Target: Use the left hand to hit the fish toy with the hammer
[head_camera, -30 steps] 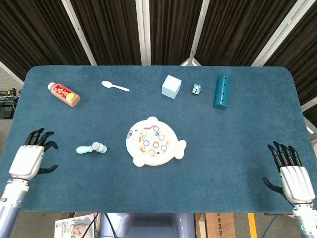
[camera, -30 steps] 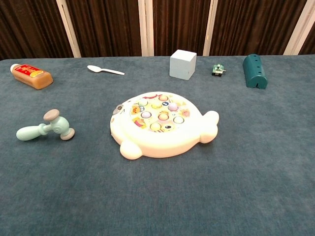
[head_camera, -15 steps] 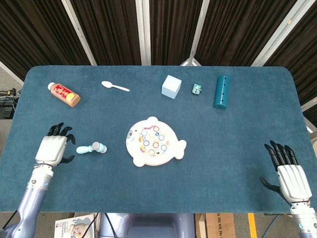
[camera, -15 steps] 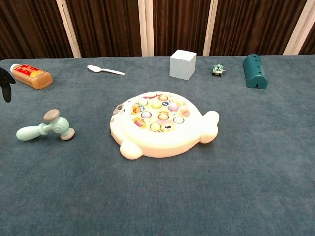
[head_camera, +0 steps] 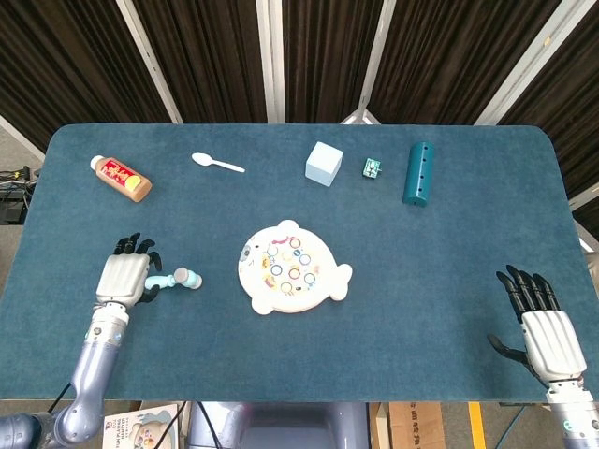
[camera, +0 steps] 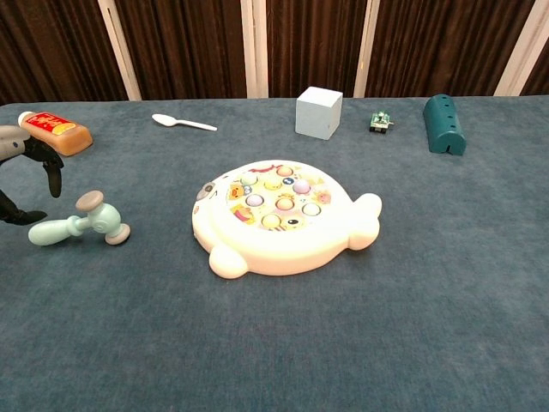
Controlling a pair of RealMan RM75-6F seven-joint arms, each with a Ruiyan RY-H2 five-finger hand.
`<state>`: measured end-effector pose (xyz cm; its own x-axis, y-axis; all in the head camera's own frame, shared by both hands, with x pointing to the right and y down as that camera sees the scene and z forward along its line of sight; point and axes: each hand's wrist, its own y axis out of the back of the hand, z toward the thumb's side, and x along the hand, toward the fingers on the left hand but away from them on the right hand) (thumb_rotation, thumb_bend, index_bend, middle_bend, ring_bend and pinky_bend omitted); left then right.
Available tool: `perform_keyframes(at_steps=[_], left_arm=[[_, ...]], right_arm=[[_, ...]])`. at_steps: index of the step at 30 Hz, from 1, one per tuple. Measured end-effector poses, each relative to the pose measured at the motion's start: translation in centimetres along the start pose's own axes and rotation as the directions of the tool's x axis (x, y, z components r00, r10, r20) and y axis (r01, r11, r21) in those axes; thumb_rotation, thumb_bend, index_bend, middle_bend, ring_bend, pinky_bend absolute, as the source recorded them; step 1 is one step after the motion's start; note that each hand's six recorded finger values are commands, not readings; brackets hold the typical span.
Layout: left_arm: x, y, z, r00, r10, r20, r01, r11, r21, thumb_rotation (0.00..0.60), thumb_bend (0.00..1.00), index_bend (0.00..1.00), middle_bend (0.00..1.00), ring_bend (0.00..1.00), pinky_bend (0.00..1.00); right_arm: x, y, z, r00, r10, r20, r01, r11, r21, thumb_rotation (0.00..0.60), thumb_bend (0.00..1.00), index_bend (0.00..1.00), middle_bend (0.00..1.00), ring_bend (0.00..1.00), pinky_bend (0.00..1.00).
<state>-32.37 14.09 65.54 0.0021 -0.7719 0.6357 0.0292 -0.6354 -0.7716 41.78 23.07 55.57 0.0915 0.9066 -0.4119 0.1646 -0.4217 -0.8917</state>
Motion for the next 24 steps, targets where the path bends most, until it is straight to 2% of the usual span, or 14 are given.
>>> perform_keyframes(at_steps=[24], left_arm=[[1.6,-2.1,2.8,0.999,-0.034,-0.004,0.034,0.999,-0.014,0.600,0.47,0.49,0.16,0.00,0.08]], right_arm=[[0.0,0.1,-0.1,1.000,0.000,-0.001,0.000,1.000,-0.020,0.600,0.21,0.00,0.00,0.00,0.03]])
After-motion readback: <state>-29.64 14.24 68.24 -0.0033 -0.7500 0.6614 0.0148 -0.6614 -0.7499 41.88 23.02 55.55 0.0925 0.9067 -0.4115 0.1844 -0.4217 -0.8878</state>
